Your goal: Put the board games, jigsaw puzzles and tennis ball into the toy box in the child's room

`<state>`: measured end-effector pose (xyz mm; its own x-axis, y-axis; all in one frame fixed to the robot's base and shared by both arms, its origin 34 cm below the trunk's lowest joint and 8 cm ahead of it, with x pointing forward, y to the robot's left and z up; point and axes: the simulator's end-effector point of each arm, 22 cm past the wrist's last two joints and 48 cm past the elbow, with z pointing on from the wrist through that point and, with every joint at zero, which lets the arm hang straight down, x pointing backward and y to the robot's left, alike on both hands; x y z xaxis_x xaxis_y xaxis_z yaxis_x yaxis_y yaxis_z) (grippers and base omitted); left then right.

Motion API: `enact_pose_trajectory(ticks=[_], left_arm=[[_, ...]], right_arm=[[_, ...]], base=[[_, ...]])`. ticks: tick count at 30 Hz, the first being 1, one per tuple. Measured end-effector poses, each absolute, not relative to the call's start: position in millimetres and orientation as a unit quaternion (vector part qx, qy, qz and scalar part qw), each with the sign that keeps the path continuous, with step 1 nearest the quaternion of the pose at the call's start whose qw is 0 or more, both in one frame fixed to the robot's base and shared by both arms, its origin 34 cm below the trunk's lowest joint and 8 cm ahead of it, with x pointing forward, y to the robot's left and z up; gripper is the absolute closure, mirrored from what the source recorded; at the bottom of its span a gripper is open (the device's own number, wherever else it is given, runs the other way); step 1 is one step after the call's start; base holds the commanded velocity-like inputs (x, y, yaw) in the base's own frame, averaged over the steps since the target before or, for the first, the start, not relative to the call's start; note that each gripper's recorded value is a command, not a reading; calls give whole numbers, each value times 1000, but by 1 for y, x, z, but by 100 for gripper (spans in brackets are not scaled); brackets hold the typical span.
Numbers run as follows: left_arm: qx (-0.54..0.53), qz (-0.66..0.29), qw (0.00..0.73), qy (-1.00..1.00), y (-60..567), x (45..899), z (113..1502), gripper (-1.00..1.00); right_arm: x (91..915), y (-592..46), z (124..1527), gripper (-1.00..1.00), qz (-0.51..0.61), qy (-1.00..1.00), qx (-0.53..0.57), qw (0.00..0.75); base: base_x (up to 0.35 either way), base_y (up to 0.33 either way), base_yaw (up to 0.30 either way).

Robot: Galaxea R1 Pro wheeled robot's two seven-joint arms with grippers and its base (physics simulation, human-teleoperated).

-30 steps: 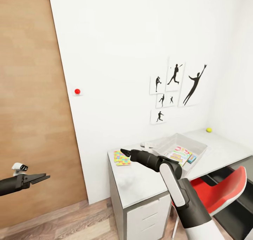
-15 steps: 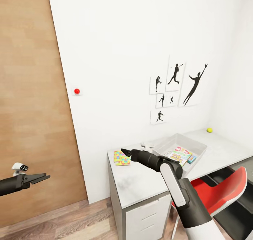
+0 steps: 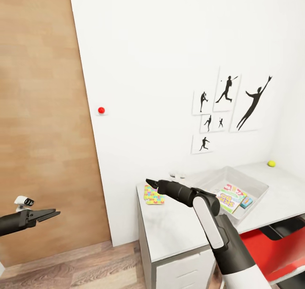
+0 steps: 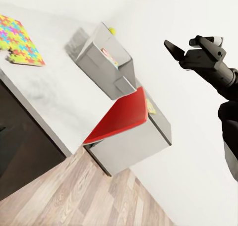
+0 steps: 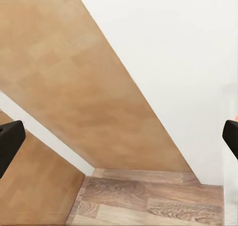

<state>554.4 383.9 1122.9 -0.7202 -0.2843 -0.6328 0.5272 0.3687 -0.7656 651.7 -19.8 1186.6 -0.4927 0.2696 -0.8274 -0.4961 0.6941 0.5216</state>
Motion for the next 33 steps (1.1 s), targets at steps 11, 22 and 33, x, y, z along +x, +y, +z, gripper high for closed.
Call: enact_pose_trajectory(ticks=[11, 22, 33], left_arm=[[82, -556, 365, 742, 384, 554, 1123, -100], [83, -557, 365, 742, 383, 554, 1124, -100], [120, -561, 357, 737, 345, 553, 1102, -100]], right_arm=[[652, -20, 1187, -100, 384, 773, -73, 499], [651, -21, 1188, -100, 384, 773, -74, 499], [651, -21, 1188, -100, 384, 773, -73, 500]], base=[[46, -31, 133], [51, -85, 205], [2, -70, 35]])
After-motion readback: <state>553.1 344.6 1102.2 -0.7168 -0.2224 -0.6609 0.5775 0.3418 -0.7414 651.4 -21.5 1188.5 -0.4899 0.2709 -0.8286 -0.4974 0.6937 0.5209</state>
